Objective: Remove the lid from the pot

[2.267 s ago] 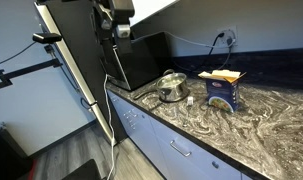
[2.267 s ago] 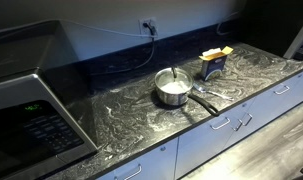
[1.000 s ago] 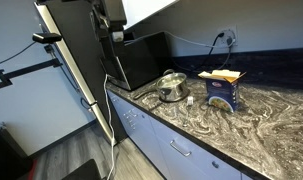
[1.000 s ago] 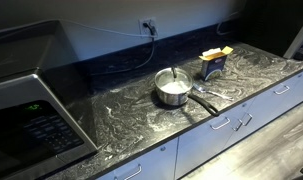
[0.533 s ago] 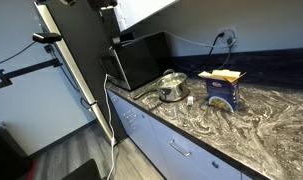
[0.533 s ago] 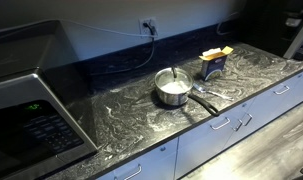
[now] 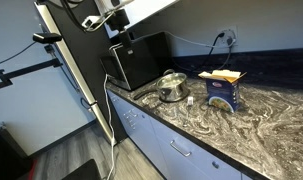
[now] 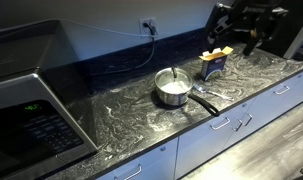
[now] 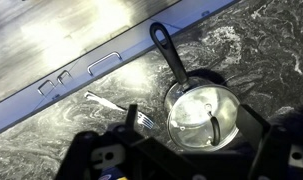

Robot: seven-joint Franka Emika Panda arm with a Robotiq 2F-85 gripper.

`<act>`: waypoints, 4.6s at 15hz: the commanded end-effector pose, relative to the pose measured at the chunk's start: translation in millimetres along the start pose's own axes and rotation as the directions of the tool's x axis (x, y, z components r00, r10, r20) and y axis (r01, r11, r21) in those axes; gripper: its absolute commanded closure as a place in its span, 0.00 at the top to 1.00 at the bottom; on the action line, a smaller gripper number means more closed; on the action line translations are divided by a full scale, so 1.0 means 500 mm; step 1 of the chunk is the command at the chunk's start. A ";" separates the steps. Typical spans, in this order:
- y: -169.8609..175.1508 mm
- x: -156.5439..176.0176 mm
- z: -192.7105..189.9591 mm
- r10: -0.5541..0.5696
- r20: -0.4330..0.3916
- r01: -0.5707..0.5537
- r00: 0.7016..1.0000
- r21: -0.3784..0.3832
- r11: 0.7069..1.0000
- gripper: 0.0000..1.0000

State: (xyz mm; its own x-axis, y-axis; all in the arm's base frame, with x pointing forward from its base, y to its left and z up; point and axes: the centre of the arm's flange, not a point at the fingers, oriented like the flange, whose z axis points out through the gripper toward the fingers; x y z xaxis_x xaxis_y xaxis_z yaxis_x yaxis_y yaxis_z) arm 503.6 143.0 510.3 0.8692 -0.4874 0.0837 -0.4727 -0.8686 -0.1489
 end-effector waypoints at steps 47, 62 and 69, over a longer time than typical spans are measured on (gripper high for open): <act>-0.238 0.196 0.348 -0.037 -0.234 0.012 0.972 -0.108 0.994 0.49; -0.226 0.201 0.304 -0.041 -0.245 0.018 0.969 -0.096 0.995 0.04; -0.221 0.201 0.242 -0.042 -0.265 0.024 0.963 -0.071 0.997 0.04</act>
State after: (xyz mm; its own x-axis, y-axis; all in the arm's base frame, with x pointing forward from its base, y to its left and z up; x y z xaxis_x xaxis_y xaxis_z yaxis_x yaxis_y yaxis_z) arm 666.5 206.7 388.6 0.8132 -0.4670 0.3472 -0.4760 -0.8771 -0.0647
